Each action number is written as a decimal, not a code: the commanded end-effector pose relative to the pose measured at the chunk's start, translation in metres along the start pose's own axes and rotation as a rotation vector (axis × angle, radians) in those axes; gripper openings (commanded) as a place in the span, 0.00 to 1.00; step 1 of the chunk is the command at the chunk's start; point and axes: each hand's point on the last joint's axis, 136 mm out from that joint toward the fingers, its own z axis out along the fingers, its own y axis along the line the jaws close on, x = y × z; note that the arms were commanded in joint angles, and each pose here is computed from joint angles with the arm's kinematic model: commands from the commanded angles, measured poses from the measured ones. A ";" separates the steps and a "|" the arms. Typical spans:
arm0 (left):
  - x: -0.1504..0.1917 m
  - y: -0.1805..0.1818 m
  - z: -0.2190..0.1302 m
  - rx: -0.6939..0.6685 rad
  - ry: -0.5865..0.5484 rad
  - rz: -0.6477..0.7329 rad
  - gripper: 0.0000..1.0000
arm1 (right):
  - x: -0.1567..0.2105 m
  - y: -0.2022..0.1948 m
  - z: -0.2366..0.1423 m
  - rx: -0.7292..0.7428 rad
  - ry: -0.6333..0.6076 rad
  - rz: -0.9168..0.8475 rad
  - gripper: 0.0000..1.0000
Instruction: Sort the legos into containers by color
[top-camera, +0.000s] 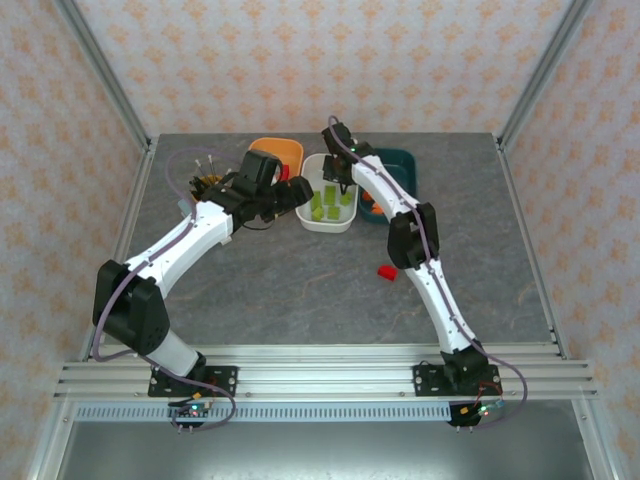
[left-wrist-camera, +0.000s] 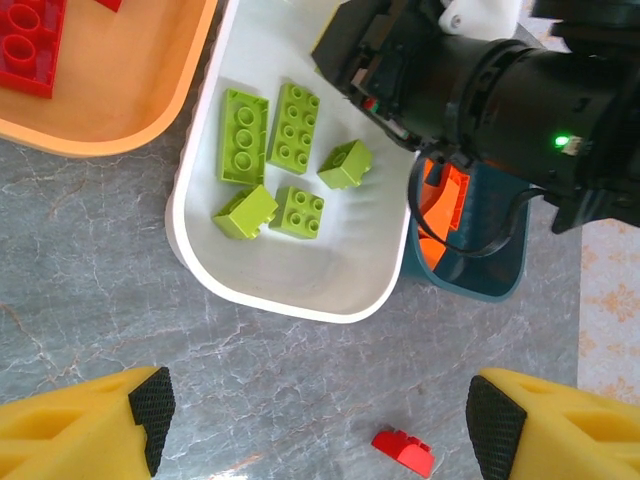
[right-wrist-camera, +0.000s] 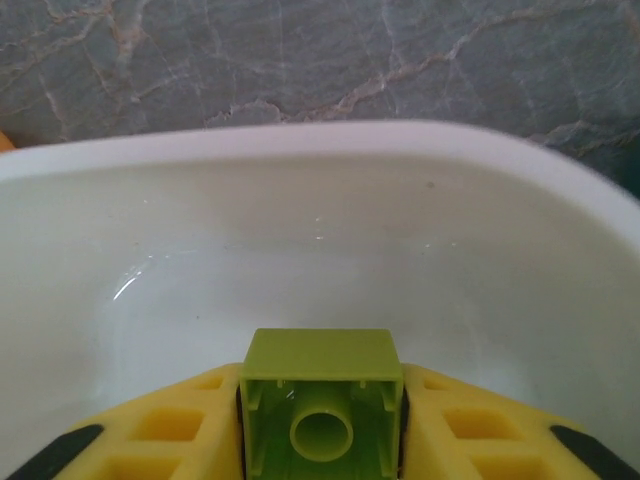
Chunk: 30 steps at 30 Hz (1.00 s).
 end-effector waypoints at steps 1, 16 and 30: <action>-0.010 -0.011 -0.002 0.028 -0.021 0.029 0.80 | -0.006 0.006 -0.001 -0.024 -0.017 0.014 0.46; 0.039 -0.023 -0.019 0.010 0.071 0.191 0.80 | -0.065 0.025 -0.168 -0.145 -0.210 0.103 0.54; 0.137 -0.074 -0.008 0.050 0.193 0.498 0.79 | 0.091 -0.116 -0.297 0.030 -0.107 0.231 0.50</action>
